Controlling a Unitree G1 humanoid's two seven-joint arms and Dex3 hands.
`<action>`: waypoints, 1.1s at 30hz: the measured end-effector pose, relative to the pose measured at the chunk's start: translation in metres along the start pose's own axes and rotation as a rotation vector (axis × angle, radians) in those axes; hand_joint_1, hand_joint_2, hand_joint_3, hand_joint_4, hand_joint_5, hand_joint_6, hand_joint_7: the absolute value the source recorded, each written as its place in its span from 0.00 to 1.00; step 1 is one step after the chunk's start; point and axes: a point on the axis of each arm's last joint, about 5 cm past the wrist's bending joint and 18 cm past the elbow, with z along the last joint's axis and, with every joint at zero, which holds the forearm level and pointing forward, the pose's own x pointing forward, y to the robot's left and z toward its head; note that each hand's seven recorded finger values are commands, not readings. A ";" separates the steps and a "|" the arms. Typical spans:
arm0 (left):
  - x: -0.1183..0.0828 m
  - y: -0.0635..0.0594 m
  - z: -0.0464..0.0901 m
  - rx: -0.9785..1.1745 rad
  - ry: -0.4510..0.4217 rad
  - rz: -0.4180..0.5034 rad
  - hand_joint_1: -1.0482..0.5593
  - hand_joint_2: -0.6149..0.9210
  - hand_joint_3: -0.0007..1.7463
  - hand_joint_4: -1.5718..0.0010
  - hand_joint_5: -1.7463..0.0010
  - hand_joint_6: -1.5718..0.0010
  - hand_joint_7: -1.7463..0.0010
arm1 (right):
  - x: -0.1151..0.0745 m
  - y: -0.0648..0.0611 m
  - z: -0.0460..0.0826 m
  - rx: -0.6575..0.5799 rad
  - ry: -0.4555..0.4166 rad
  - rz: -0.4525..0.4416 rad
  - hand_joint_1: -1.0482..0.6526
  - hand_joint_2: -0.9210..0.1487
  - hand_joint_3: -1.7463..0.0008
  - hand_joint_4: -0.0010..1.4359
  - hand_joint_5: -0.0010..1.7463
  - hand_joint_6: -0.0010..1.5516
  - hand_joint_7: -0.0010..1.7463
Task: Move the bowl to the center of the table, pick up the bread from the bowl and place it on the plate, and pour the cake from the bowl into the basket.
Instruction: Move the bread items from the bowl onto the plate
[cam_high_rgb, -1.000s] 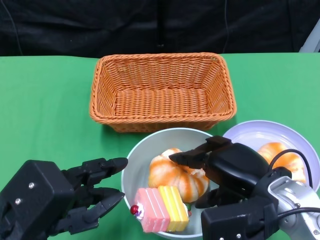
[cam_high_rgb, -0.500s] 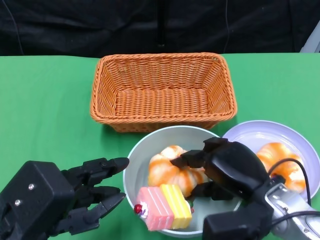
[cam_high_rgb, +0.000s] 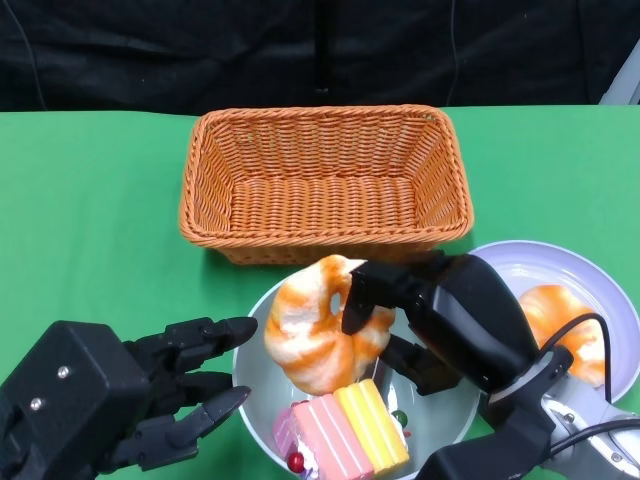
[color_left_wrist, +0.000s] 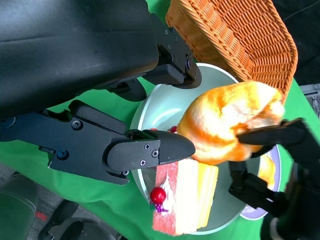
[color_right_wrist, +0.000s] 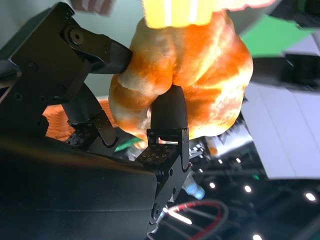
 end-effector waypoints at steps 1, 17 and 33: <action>0.000 0.000 0.000 0.000 0.000 0.000 0.30 1.00 0.28 0.81 0.70 0.74 1.00 | 0.002 -0.002 0.001 0.004 -0.006 -0.018 0.53 0.67 0.14 0.73 1.00 0.51 1.00; 0.000 0.000 0.000 0.001 -0.001 0.000 0.30 1.00 0.28 0.82 0.69 0.74 1.00 | 0.004 -0.010 0.002 -0.038 -0.015 -0.205 0.52 0.76 0.10 0.71 1.00 0.49 1.00; 0.000 0.000 0.000 0.001 0.001 0.001 0.30 1.00 0.28 0.82 0.69 0.74 1.00 | -0.008 -0.037 -0.008 -0.027 0.075 -0.271 0.48 0.71 0.00 0.73 1.00 0.51 1.00</action>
